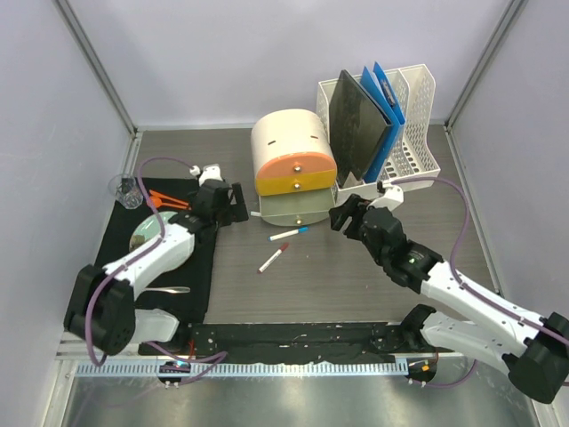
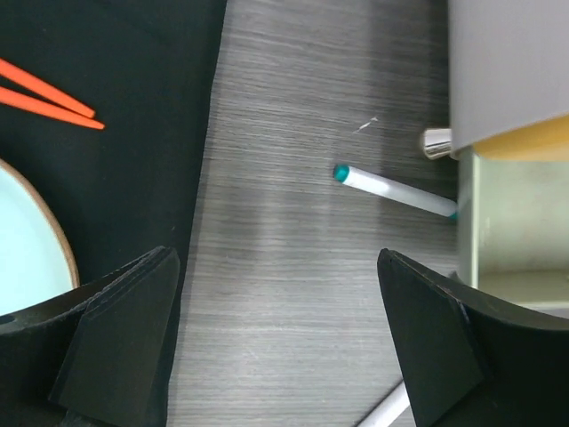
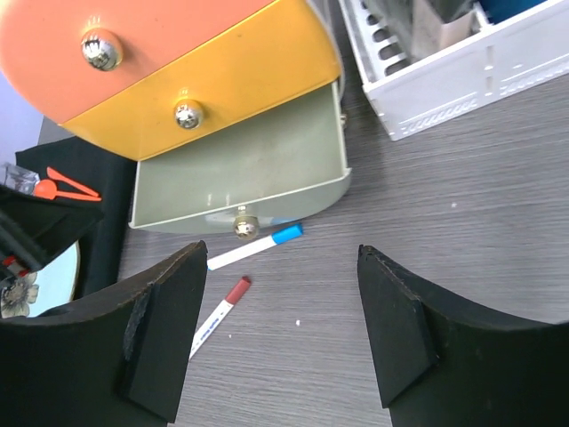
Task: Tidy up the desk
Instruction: Pick up the stationery from the center of the board.
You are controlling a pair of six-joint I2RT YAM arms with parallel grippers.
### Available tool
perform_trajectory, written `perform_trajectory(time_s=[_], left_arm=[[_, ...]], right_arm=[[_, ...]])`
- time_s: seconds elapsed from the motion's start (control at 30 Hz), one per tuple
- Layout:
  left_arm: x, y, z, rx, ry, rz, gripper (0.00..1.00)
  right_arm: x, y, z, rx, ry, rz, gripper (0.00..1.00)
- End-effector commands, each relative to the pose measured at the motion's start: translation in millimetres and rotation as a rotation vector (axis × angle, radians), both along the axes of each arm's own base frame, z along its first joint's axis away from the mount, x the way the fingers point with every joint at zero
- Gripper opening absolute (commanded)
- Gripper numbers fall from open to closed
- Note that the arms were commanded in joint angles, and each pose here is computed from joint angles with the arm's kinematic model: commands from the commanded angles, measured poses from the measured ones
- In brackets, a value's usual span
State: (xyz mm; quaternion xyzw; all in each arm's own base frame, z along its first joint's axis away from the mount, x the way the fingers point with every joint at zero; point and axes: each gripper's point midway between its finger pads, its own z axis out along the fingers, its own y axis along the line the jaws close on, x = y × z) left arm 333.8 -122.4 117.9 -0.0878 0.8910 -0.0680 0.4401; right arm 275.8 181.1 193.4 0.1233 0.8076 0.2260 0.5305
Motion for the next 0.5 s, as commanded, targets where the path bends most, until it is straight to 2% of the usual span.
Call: perform_trajectory(time_s=[0.0,0.3,0.47], left_arm=[[22,0,6,0.035,0.018,0.037,1.00],[62,-8,-16,0.055,0.075,0.051,1.00],[68,-12,-40,0.068,0.143,0.040,1.00]], right_arm=[[-2,-19,24,0.002,-0.042,-0.075,0.76],[-10,-30,16,-0.012,-0.032,-0.093,0.78],[-13,-37,12,-0.021,-0.026,-0.111,0.80]])
